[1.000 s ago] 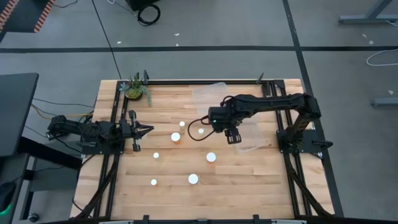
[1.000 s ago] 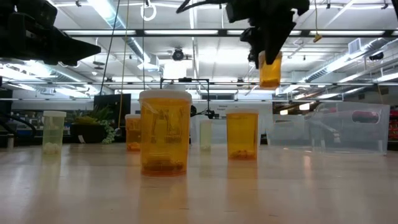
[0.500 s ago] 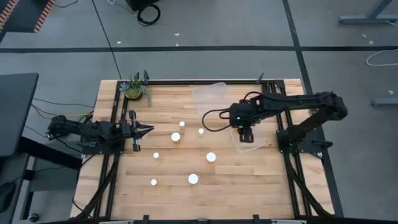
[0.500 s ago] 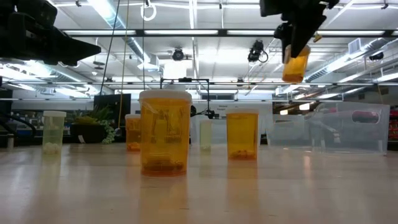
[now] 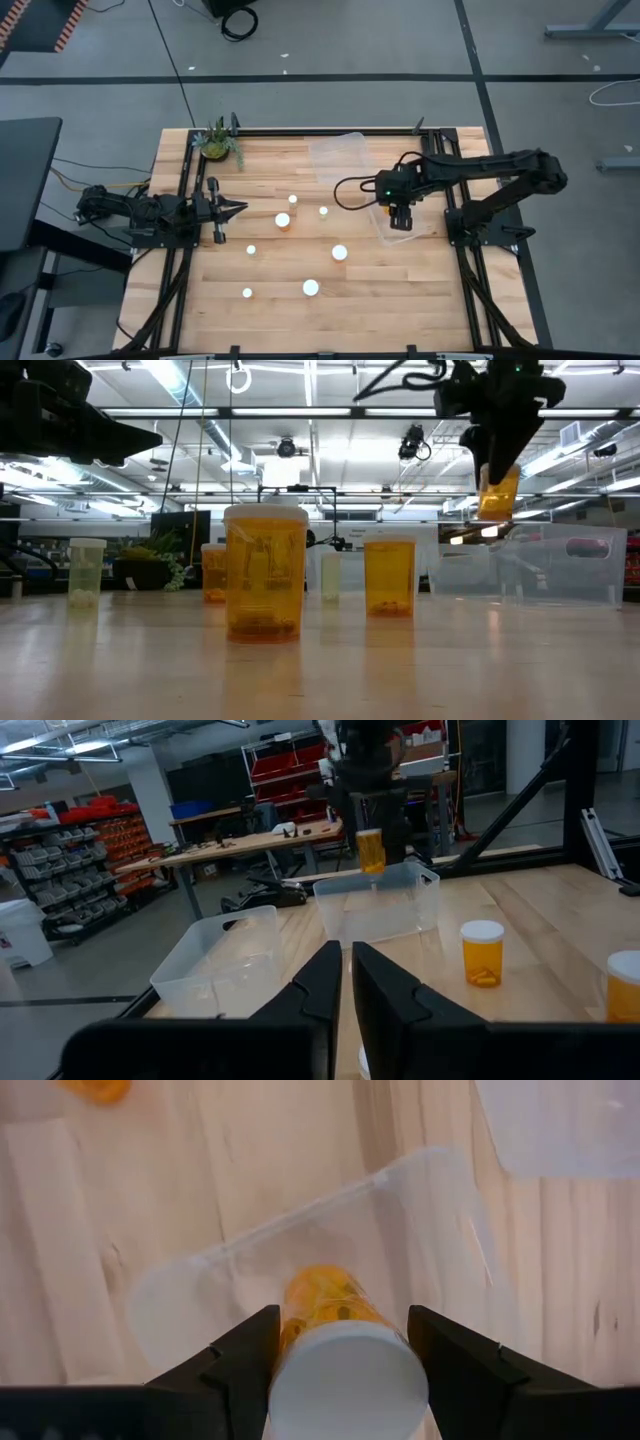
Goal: Pick and place medicine bottles into bin by pill shape (circle, oval)
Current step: Put the top right big orange pill bottle into the bottom transparent bin
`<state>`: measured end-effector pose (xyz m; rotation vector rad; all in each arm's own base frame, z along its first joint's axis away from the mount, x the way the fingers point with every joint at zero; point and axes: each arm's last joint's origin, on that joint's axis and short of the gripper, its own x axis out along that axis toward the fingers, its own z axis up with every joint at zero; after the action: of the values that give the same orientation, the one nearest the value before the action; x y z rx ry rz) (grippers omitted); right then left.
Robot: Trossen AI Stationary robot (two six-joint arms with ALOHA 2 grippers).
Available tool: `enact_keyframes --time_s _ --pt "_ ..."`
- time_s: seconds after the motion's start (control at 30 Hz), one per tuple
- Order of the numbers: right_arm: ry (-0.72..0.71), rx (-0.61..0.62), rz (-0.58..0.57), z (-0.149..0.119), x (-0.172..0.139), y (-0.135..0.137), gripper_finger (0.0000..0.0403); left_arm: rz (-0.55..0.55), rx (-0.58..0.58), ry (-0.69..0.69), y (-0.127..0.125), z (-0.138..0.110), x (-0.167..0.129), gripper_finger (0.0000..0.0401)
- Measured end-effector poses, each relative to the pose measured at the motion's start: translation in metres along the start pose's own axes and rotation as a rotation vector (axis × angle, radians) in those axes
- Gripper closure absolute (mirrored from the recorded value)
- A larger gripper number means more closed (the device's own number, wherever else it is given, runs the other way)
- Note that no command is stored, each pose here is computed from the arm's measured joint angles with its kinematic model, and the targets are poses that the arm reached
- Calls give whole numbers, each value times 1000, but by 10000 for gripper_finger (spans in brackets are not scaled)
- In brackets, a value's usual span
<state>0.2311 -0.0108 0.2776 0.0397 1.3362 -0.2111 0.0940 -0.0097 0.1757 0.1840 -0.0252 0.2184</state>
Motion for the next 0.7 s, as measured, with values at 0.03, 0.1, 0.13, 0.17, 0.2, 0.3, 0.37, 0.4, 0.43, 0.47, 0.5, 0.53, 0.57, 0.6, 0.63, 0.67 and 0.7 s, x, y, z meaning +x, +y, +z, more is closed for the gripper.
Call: enact_keyframes --time_s 0.03,0.1,0.13,0.17,0.2,0.3,0.37,0.4,0.43,0.47,0.5,0.53,0.57,0.6,0.63,0.67,0.7 --pt "10 6 -3 -1 3 -2 180 0 0 0 0 0 0 361" --pt "30 19 -9 -4 8 -6 180 0 0 0 0 0 0 361" --pt "40 28 -12 -5 10 -8 180 0 0 0 0 0 0 362" --pt "48 40 -16 -6 12 -10 180 0 0 0 0 0 0 363" --pt "58 54 -19 -7 15 -13 180 0 0 0 0 0 0 364" --pt "62 102 -28 -9 24 -22 180 0 0 0 0 0 0 369" --pt "75 128 -27 -12 31 -27 180 0 0 0 0 0 0 371" --pt "83 139 -22 -13 34 -29 180 0 0 0 0 0 0 372" --pt "88 150 -17 -15 37 -31 180 0 0 0 0 0 0 373" --pt "89 161 -9 -16 40 -33 180 0 0 0 0 0 0 373" --pt "90 171 -5 -17 42 -34 180 0 0 0 0 0 0 373" --pt "91 181 -2 -18 45 -36 180 0 0 0 0 0 0 372" --pt "87 192 4 -18 47 -38 180 0 0 0 0 0 0 371" --pt "82 201 6 -18 50 -40 180 0 0 0 0 0 0 369" --pt "79 209 10 -18 53 -41 180 0 0 0 0 0 0 368" --pt "79 217 16 -18 55 -43 180 0 0 0 0 0 0 366" --pt "87 224 18 -17 58 -45 180 0 0 0 0 0 0 365"
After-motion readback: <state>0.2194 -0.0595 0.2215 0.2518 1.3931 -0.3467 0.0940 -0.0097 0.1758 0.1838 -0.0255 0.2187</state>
